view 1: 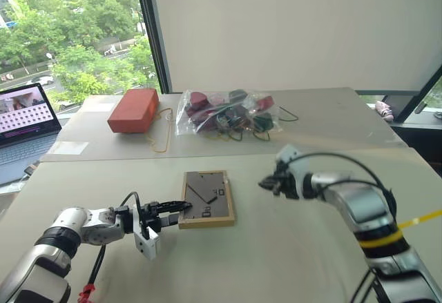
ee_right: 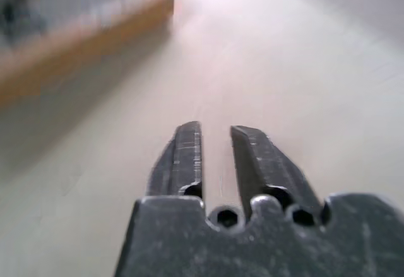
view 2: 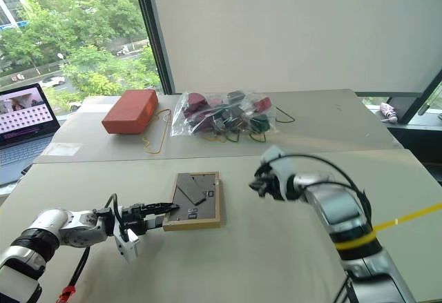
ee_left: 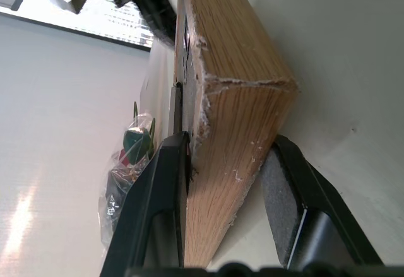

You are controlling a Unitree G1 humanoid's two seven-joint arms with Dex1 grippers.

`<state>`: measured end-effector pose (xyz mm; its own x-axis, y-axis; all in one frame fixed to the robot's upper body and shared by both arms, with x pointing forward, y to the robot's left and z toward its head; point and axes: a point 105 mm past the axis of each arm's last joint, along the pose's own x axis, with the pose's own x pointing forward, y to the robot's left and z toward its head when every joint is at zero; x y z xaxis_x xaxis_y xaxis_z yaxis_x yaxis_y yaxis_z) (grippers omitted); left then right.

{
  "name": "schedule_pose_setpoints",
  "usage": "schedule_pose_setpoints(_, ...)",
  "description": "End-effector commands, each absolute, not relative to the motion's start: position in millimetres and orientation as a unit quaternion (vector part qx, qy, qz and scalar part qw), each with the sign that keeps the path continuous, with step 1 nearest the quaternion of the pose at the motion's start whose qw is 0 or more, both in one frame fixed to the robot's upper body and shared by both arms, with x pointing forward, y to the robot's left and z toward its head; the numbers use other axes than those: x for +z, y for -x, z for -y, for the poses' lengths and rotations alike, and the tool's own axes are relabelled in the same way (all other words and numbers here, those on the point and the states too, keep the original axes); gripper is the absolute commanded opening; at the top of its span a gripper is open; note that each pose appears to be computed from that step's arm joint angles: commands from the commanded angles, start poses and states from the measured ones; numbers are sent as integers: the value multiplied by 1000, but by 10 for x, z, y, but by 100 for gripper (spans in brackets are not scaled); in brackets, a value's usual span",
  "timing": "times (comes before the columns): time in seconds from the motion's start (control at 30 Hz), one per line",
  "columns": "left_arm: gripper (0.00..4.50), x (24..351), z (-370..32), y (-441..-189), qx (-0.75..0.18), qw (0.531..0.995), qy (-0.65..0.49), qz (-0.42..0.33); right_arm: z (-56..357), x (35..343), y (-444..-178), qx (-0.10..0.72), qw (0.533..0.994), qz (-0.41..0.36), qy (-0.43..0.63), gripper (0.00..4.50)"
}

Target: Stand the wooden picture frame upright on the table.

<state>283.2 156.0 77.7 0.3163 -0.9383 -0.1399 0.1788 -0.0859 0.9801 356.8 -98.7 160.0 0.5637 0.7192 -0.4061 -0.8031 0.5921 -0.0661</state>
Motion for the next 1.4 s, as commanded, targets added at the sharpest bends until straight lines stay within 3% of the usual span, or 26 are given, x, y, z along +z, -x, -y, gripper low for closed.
schedule_pose_setpoints(0.03,123,508,-1530,-2698,-523,565,-561,305,534,1706,-3454,531,823,-197,49,265)
schedule_pose_setpoints(0.23,123,512,-1482,-2673,-525,561,-557,315,194,1594,-3493,580,773,-257,11,441)
schedule_pose_setpoints(0.47,123,536,-1450,-2663,-520,566,-552,323,49,1280,-3487,604,731,-317,4,441)
schedule_pose_setpoints(0.6,123,532,-1449,-2652,-520,566,-552,323,-132,1376,-3354,645,700,-306,-20,441)
schedule_pose_setpoints(0.73,123,522,-1462,-2650,-517,570,-554,319,-197,1740,-3258,680,685,-259,-51,441)
schedule_pose_setpoints(0.93,123,522,-1458,-2641,-516,574,-551,317,-30,1861,-3302,664,710,-232,-34,441)
schedule_pose_setpoints(1.13,123,527,-1450,-2648,-515,576,-549,317,205,1701,-3326,632,734,-248,9,441)
schedule_pose_setpoints(1.27,123,532,-1451,-2658,-514,577,-550,316,696,1531,-3531,541,798,-266,32,441)
schedule_pose_setpoints(1.33,123,539,-1461,-2667,-511,580,-551,314,965,1603,-3587,508,826,-234,61,441)
schedule_pose_setpoints(1.4,123,543,-1470,-2669,-510,581,-552,314,1186,1645,-3580,488,839,-168,173,441)
